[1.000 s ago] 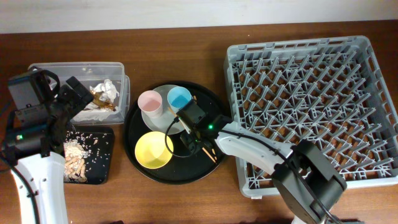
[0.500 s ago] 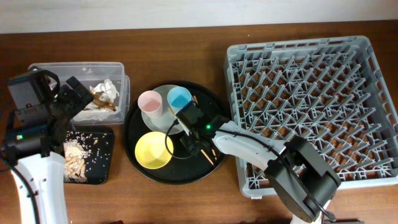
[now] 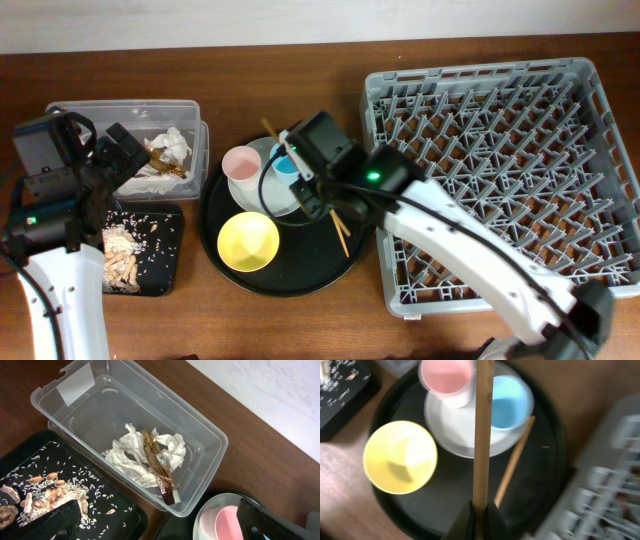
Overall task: Sort waste into correct bins and load items into the dishwasher rack
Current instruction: 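Grasp one chopstick with the right gripper and place it in the rack, then return the right gripper to the tray and grasp the second chopstick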
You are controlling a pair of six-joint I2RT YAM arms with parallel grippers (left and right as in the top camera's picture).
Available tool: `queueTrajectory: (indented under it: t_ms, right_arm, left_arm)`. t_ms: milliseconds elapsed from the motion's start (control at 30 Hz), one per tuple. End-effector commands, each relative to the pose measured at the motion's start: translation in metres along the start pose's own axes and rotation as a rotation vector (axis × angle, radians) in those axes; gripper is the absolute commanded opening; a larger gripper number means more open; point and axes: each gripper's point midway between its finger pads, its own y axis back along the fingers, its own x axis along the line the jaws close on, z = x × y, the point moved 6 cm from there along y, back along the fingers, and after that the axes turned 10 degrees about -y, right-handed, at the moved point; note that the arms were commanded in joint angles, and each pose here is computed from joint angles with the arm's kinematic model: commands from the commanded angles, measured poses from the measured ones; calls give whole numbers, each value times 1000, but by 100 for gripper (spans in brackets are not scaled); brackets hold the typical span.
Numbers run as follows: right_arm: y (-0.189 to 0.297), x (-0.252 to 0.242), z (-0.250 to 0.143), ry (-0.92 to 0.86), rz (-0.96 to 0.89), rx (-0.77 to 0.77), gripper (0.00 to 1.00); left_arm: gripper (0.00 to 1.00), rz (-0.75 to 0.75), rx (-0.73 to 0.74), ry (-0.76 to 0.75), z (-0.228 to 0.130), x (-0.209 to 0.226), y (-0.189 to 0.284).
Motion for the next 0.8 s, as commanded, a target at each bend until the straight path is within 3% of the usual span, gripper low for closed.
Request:
queueTrajectory:
  t_ms: [0, 133, 400, 767]
  right_arm:
    - [10, -53, 3, -114, -164, 1, 4]
    - [4, -132, -9, -323, -238, 101, 4]
    - [-29, -199, -28, -488, -250, 231, 4]
    - [-56, -213, -35, -528, -232, 288, 6]
  left_arm:
    - [99, -11, -15, 7, 4, 0, 4]
    - [99, -11, -15, 7, 4, 0, 4]
    - [99, -9, -7, 7, 3, 0, 4]
    - [99, -9, -8, 7, 3, 0, 4]
